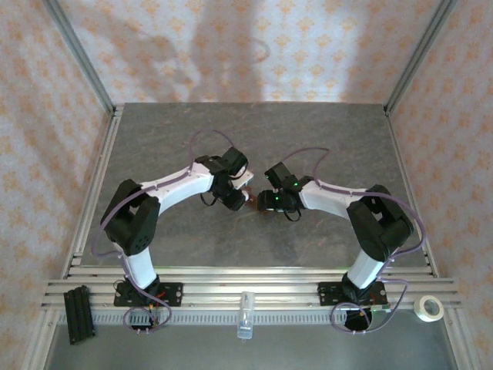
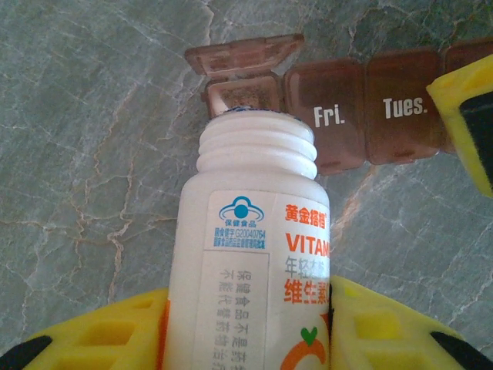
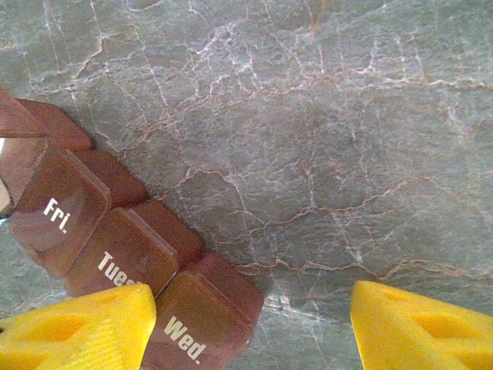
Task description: Sort the pills into containers
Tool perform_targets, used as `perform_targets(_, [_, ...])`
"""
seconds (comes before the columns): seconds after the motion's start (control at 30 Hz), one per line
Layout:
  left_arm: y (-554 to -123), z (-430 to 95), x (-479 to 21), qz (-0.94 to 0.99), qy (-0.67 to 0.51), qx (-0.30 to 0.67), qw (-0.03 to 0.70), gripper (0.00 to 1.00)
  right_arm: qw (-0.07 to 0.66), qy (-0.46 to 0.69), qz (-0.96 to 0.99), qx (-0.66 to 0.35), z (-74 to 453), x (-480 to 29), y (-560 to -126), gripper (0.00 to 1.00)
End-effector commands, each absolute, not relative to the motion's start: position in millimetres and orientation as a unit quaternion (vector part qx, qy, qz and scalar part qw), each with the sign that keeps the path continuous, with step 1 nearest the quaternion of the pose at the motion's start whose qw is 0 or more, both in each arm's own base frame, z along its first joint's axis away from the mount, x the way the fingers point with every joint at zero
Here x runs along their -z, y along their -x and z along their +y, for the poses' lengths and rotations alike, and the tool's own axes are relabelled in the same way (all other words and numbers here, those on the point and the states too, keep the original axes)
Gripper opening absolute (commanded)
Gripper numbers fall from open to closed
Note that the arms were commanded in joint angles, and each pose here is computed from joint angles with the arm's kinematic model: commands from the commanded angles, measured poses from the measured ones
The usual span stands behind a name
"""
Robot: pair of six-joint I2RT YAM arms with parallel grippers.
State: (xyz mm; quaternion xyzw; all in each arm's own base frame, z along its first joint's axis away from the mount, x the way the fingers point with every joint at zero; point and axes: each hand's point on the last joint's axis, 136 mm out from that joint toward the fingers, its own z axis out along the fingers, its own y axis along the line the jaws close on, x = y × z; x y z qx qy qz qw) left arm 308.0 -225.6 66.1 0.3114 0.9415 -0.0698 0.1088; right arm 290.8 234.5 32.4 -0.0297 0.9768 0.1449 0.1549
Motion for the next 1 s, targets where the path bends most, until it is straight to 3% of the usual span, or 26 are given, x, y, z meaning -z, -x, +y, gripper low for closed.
perform_targets(0.0, [-305.8,-217.8,-65.6,0.940,-0.327,0.038,0.089,0.00,0.135,0.022,0.985,-0.109,218.6,-14.4,-278.2,0.69])
perform_targets(0.97, [-310.0,-221.1,-65.6,0.935,-0.338,0.022,0.109,0.00,0.129,0.023,0.986,-0.103,216.9,-10.0,-275.6,0.69])
